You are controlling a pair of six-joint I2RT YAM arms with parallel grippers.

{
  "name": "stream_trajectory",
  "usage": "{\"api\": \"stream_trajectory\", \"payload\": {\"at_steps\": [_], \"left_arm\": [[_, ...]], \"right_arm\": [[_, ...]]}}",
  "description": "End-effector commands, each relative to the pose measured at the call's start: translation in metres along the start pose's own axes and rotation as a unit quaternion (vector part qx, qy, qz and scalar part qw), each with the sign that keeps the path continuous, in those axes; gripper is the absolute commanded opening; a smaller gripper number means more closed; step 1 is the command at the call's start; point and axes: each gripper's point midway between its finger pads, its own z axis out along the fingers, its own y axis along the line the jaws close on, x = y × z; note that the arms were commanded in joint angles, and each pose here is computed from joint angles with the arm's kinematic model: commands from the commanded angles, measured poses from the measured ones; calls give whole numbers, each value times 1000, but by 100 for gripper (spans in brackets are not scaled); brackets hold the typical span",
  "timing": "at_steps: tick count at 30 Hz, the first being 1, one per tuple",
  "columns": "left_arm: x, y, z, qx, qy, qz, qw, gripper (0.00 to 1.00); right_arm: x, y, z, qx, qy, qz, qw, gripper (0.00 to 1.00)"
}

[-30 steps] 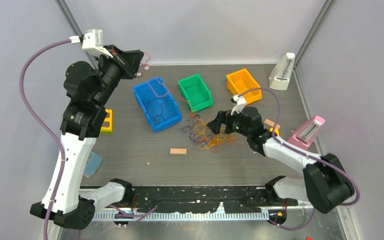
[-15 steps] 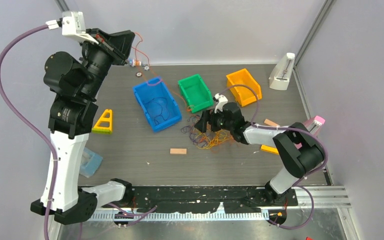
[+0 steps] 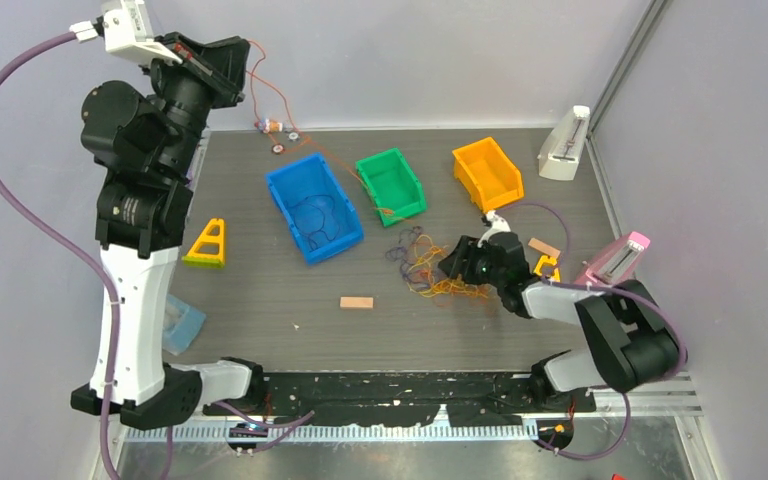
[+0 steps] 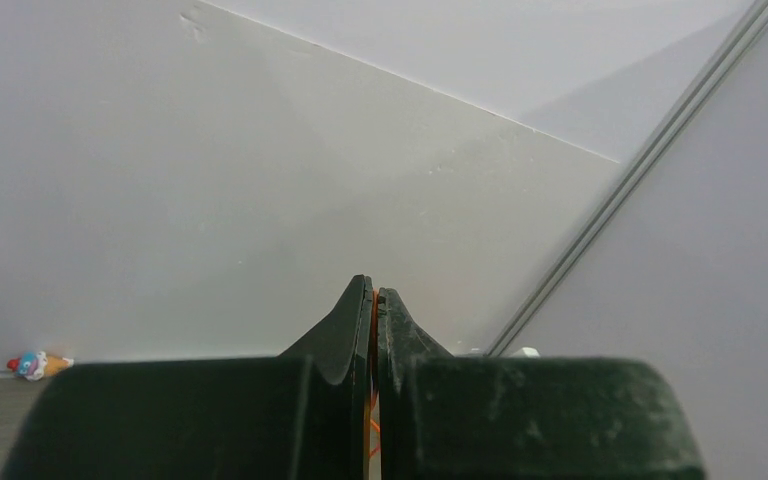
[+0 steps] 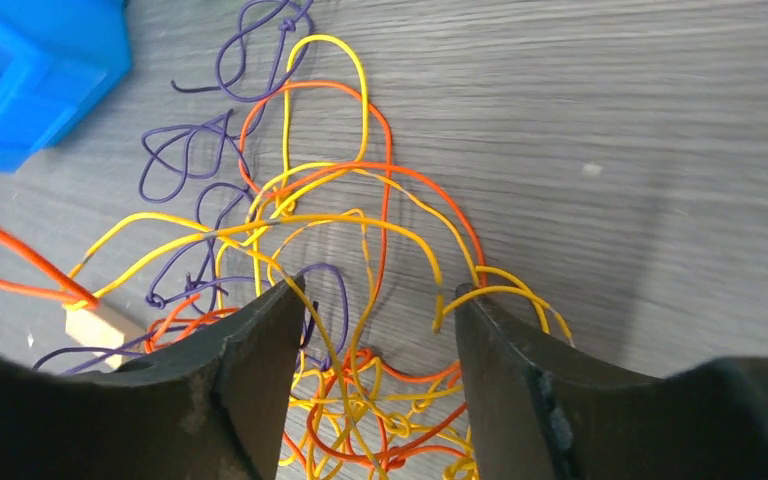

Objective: Untangle the cables
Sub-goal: Untie the cable.

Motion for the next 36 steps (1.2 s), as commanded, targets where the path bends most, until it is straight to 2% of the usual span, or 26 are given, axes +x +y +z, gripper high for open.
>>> {"api": "stream_trajectory", "payload": {"at_steps": [1, 2, 3, 4, 6, 7, 9, 14, 21, 23, 25, 28, 30, 33, 35, 36], "left_arm": [[4, -5, 13, 20, -4, -25, 999, 0], [10, -7, 17, 27, 4, -29, 999, 0], [13, -8, 20, 30, 9, -33, 999, 0], [16, -7, 22, 29, 12, -35, 999, 0], [15, -2, 25, 16, 9, -30, 999, 0], [14, 3, 25, 3, 5, -25, 1000, 0], [5, 21, 22, -45, -12, -13, 999, 0], [-1, 56, 5, -127, -29, -3, 991, 0], [5, 93, -13, -206, -38, 1, 978, 0], [9, 87, -10, -180, -39, -4, 983, 0], [18, 66, 1, -113, -30, -19, 993, 0], [32, 34, 16, -19, 2, -37, 999, 0], [38, 24, 22, 8, 19, -40, 999, 0], [37, 20, 25, 15, 19, -41, 999, 0], [29, 17, 25, 21, 7, -39, 999, 0], [25, 14, 26, 25, 1, -39, 999, 0]], "right_arm": [[-25, -26, -23, 89, -57, 20, 994, 59], [-39, -33, -31, 117, -89, 20, 989, 51], [-38, -40, -36, 140, -88, 26, 986, 45], [-43, -52, -46, 181, -103, 31, 978, 30], [-51, -68, -60, 237, -126, 48, 962, 12], [-58, -76, -67, 266, -145, 62, 951, 7], [-58, -90, -81, 309, -157, 84, 934, 5], [-47, -116, -101, 368, -166, 135, 905, 5], [-41, -138, -119, 399, -187, 191, 877, 5], [-40, -137, -115, 389, -180, 190, 883, 5], [-41, -131, -107, 365, -166, 171, 900, 5], [-52, -104, -87, 284, -140, 116, 941, 6], [-57, -89, -78, 244, -130, 93, 957, 10], [-64, -76, -73, 208, -132, 76, 966, 15], [-67, -71, -72, 192, -135, 71, 969, 26], [-67, -68, -71, 183, -134, 68, 972, 47]]}}
